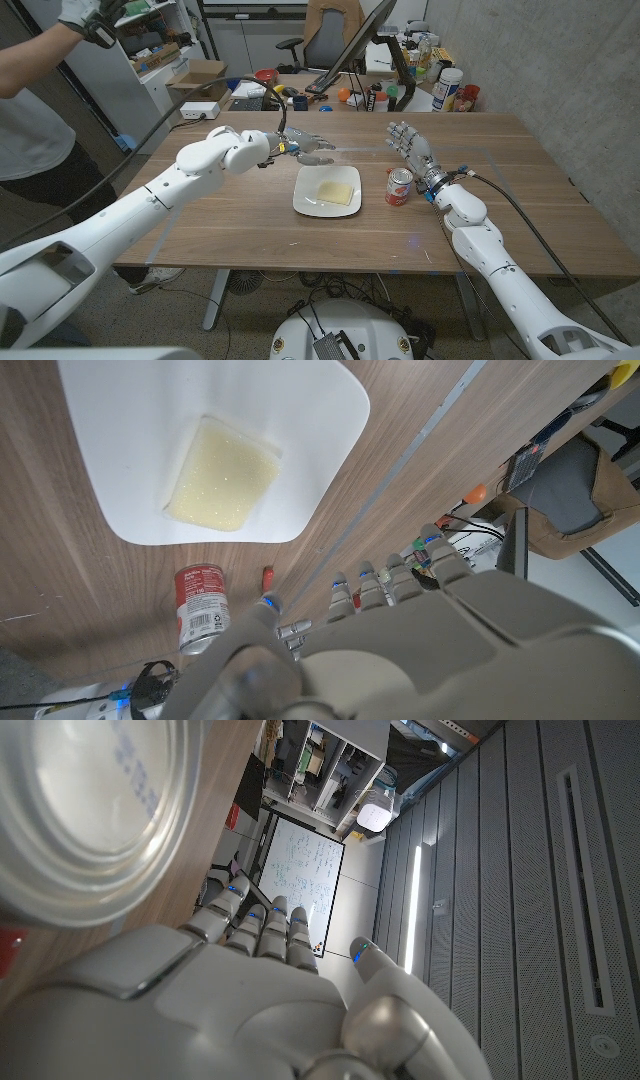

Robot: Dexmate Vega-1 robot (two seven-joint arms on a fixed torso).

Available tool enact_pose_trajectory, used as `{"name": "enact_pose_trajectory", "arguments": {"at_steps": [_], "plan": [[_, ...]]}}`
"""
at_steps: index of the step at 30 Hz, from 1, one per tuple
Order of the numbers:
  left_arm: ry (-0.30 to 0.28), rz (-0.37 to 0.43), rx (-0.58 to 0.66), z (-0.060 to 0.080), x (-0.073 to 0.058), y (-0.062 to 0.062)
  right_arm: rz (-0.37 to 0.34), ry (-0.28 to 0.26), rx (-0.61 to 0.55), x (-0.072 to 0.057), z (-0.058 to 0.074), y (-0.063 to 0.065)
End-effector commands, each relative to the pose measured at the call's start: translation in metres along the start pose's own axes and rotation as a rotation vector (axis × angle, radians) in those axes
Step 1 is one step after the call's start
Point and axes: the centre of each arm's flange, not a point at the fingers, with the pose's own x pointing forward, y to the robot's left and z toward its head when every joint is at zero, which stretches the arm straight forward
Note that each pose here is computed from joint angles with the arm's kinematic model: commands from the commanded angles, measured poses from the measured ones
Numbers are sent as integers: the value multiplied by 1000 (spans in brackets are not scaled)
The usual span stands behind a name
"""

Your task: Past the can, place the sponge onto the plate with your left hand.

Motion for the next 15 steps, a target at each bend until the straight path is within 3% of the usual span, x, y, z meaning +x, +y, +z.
{"name": "enact_pose_trajectory", "arguments": {"at_steps": [1, 15], "plan": [[18, 71, -20, -7, -10, 13, 3, -4, -1, 1, 0, 0], [20, 180, -57, -18, -26, 23, -3, -4, -18, 5, 3, -6]]}}
